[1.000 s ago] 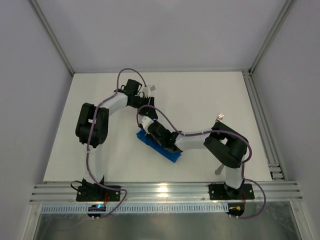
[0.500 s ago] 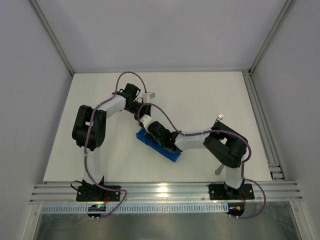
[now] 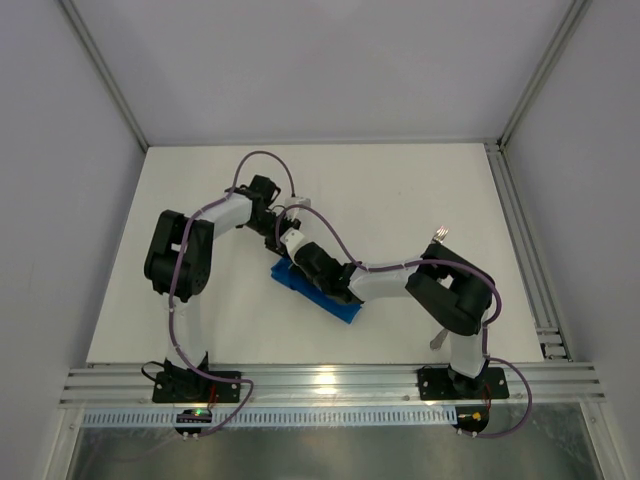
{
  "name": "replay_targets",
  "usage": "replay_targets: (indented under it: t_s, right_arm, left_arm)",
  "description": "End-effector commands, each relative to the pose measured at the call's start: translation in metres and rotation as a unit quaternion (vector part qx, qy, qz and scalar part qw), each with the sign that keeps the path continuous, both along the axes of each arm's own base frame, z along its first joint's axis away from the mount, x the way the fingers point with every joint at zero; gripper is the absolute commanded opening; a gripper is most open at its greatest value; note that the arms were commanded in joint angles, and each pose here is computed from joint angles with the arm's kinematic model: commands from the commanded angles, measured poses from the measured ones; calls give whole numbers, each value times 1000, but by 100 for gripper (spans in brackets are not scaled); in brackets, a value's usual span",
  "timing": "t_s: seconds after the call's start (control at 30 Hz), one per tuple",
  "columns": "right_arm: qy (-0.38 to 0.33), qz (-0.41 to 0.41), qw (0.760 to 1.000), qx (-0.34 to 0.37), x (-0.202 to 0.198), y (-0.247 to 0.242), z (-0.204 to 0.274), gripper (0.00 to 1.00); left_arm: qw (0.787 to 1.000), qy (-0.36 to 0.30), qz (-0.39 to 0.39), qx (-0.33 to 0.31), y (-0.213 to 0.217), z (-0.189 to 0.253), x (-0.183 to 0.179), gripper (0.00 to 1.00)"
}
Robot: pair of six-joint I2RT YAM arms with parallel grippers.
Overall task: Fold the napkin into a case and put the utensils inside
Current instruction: Fold the 2/3-rectangle-folded napkin at the center of the board.
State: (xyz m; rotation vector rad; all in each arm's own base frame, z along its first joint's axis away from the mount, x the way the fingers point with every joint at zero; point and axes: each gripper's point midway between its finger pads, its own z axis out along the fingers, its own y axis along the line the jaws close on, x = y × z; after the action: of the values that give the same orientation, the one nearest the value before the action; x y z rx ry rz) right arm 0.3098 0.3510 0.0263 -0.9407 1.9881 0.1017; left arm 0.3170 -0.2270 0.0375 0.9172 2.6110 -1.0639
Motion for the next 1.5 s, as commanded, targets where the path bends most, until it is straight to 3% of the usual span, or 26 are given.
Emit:
replay_targets:
  t_s: [0.0,0.2,0.47,0.63,0.9,1.1,1.17,1.33,1.47]
  right_arm:
    - [21,-22,999,-23,-2,-12,-22,10]
    - [19,-27,999,-24,-2,-14,-22,15]
    - [10,-23,999,-20,0,-13,-13,37]
    - [3,-12,1000,-10,-2,-13,-3,42]
    - [-11,36,999,24,-18,-14,56,45]
    - [38,91,992,75,-55,-16,83,47]
    - [86,99,982,138,-59,-16,98,47]
    - [173,25,960,220,-25,-51,92,48]
    - [230,-30,950,209,-8,-69,61,45]
  left_arm:
    - [999,27,-18,37,16,-11,-22,12]
    - [999,4,-39,34,18,-2,-25,13]
    - [995,21,-62,79,30,-30,-45,11]
    - [994,21,-60,93,34,-39,-46,9]
    - [993,16,-54,101,36,-47,-46,7]
    - [994,13,-54,98,36,-47,-46,6]
    - [994,16,-58,93,35,-48,-49,6]
    - [994,16,-62,93,36,-50,-51,6]
    - [993,15,-65,93,37,-52,-54,6]
